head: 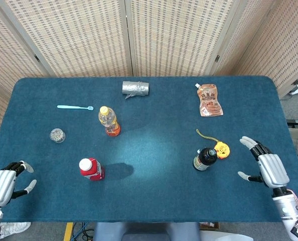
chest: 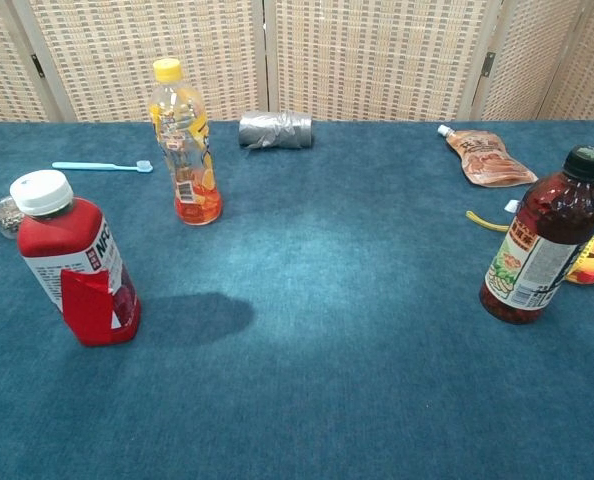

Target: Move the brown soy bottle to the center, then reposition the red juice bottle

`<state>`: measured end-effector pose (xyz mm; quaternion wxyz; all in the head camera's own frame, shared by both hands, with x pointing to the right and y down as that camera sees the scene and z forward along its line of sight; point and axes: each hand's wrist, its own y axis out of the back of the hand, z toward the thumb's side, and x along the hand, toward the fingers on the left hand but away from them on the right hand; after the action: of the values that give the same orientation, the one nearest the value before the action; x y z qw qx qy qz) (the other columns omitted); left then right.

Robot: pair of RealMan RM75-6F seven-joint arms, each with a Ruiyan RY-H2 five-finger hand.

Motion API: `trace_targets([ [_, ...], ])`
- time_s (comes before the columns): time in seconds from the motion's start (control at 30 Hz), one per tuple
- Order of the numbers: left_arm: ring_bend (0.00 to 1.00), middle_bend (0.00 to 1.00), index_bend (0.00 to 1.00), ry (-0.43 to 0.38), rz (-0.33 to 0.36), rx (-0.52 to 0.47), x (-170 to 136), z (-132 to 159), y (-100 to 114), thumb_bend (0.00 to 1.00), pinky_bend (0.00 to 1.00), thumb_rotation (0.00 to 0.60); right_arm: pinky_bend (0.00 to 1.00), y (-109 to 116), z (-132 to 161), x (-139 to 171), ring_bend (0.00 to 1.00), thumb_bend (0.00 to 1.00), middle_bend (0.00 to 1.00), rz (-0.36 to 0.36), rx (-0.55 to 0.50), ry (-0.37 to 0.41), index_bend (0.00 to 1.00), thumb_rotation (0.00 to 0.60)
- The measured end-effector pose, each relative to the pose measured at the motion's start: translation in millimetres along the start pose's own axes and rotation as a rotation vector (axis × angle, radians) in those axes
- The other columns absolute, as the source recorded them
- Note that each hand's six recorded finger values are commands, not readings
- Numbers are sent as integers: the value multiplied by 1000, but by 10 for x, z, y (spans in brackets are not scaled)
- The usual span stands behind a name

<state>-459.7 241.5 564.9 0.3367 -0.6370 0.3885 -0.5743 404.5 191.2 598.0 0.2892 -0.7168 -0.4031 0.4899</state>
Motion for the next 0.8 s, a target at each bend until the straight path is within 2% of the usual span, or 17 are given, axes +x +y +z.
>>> trace_targets([
  [0.27, 358, 421, 478, 8, 1, -5, -4, -20, 14, 236, 556, 600, 265, -159, 174, -238, 119, 26, 126, 56, -46, 65, 152, 600],
  [0.8, 358, 421, 478, 8, -5, -13, -7, -22, 24, 236, 556, 600, 265, -412, 435, -488, 119, 26, 133, 137, -85, 133, 152, 600],
])
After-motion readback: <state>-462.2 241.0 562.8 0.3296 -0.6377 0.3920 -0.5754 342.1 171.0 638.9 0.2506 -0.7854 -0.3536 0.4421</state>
